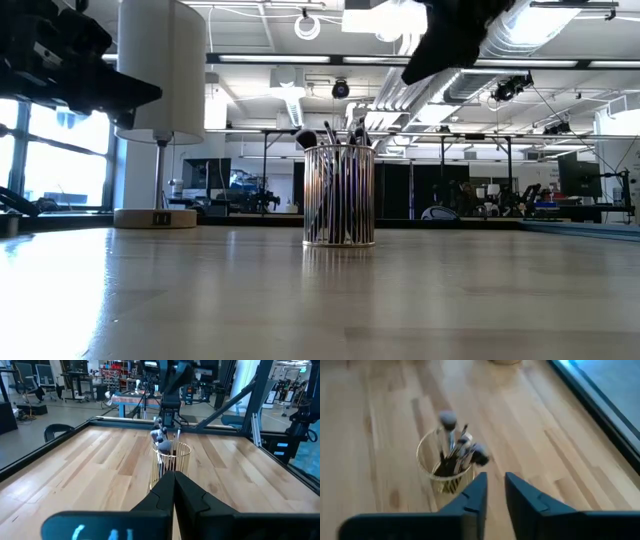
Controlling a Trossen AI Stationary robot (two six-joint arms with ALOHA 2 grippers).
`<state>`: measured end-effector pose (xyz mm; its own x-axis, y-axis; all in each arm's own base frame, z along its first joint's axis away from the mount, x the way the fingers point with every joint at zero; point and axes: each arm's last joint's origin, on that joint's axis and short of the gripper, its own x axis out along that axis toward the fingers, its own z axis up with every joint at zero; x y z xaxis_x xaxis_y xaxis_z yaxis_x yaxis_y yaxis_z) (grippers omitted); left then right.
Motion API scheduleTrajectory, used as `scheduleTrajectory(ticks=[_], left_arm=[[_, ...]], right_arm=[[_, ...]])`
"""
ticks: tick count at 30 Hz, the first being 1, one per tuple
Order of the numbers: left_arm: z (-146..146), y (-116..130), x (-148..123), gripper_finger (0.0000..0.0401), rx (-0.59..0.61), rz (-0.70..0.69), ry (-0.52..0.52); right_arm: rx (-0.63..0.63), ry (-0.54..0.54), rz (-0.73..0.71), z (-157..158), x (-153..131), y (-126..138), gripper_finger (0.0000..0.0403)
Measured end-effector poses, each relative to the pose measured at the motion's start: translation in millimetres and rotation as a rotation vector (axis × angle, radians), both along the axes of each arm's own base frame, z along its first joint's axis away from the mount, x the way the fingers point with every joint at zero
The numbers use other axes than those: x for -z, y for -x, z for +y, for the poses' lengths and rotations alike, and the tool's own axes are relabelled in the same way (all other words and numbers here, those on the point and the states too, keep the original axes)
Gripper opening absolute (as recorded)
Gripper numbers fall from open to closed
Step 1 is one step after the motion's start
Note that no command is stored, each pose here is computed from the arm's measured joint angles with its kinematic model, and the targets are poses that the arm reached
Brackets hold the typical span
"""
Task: Put items in baskets/containers
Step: Return to Home Position
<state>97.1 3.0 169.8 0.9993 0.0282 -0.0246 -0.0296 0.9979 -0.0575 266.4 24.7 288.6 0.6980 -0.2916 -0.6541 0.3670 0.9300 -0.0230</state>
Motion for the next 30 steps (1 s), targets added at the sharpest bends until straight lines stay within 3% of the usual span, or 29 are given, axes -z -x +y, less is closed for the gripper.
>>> scheduleTrajectory(ticks=[4, 8, 11, 18, 30], left_arm=[[0.0, 0.0, 0.2, 0.0001, 0.0, 0.001, 0.0], [0.0, 0.0, 0.2, 0.0001, 0.0, 0.002, 0.0], [0.0, 0.0, 0.3, 0.0001, 0.001, 0.002, 0.0], [0.0, -0.1, -0.3, 0.0001, 0.002, -0.008, 0.0], [-0.1, -0.2, -0.9, 0.0001, 0.005, -0.019, -0.001]], right_arm=[[-0.084, 0.029, 0.057, 0.2, 16.3, 7.3, 0.0011], [-0.219, 0.005, 0.031, 1.2, 39.3, 22.9, 0.0011], [-0.288, -0.026, -0.048, 0.8, 58.2, 40.6, 0.0003], [-0.308, -0.043, -0.247, -6.2, 98.1, 95.1, 0.0002], [-0.343, -0.047, -0.615, -12.6, 127.3, 152.4, 0.0001]])
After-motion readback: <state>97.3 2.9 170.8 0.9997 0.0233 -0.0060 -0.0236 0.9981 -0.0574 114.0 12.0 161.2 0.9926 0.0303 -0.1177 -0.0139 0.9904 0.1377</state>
